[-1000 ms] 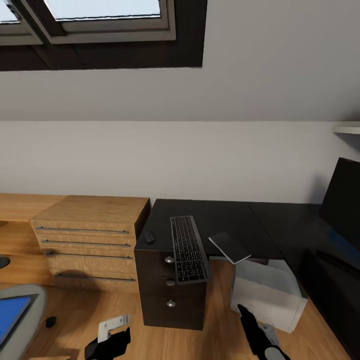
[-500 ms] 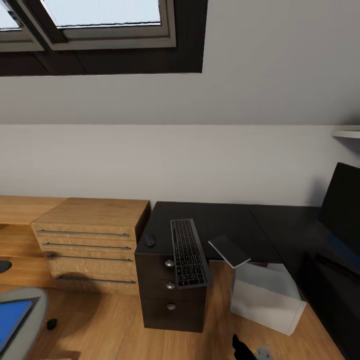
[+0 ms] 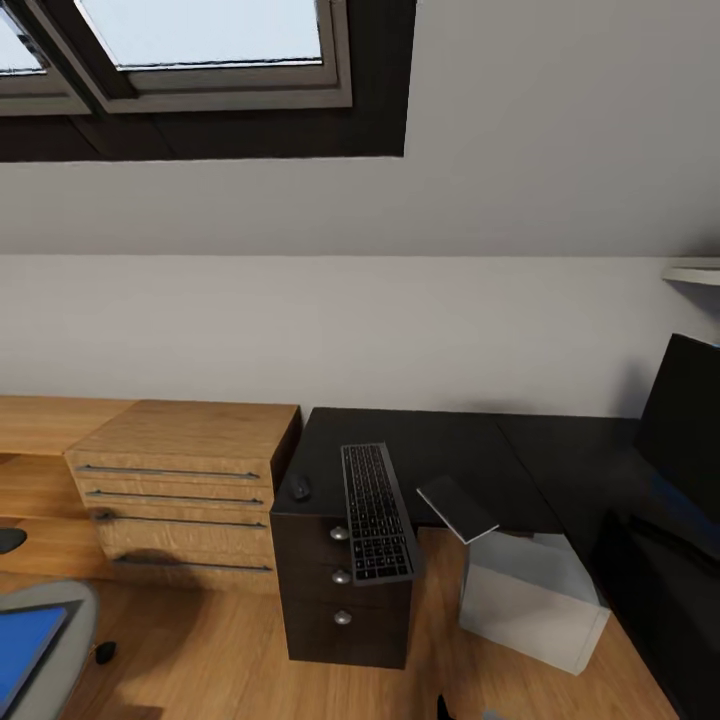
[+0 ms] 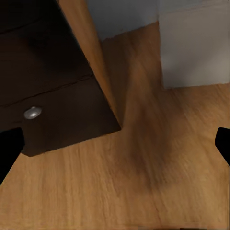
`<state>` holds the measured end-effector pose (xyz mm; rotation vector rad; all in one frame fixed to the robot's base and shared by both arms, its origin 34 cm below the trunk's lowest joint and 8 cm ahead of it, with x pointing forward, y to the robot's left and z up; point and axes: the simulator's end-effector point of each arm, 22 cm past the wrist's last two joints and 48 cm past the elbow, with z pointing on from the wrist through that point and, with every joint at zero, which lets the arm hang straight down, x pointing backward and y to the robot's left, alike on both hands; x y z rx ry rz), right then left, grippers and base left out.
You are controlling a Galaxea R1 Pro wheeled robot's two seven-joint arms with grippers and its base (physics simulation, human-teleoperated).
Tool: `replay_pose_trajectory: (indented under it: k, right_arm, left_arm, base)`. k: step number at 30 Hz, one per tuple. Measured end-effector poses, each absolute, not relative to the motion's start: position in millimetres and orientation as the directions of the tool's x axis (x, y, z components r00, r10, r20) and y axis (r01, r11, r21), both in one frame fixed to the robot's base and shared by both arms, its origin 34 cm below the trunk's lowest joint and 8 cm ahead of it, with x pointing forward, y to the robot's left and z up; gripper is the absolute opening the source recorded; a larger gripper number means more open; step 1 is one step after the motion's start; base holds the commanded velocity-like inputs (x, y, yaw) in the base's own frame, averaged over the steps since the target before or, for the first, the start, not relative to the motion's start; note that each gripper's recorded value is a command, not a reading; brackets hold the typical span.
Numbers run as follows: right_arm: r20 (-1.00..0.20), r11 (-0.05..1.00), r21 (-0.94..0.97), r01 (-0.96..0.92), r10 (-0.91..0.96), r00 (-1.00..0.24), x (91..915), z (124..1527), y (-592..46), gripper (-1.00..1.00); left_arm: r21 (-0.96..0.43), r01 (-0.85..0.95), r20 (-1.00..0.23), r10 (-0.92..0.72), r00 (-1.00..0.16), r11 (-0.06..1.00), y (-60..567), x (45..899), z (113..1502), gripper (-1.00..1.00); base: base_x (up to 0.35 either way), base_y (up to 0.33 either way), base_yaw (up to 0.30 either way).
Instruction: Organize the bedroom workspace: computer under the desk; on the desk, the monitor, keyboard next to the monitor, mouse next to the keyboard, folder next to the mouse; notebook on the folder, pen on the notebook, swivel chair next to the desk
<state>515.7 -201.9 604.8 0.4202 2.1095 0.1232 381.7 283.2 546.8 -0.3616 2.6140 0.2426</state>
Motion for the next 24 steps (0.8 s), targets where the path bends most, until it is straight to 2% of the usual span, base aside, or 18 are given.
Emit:
replay_pose_trajectory:
  k: [6,14,24]
  right_arm:
    - [-0.83,0.972,0.174,0.157,0.231,-0.508,507.6,611.2,-205.2,1.0]
    - [-0.838,0.979,0.151,0.139,0.201,-0.507,504.9,622.6,-211.2,1.0]
    - [-0.837,0.979,0.15,0.141,0.202,-0.508,503.5,636.5,-211.4,1.0]
  left_arm:
    - [0.123,-0.288,-0.447,-0.207,-0.87,0.95,287.4,358.2,541.3,1.0]
    - [0.136,-0.312,-0.491,-0.209,-0.846,0.94,294.4,350.8,550.0,1.0]
    - [0.136,-0.313,-0.494,-0.21,-0.844,0.94,291.6,347.3,563.1,1.0]
  base:
    - [0.0,0.0,0.0]
    - [-0.026,0.0,0.0]
    - [-0.282,0.0,0.0]
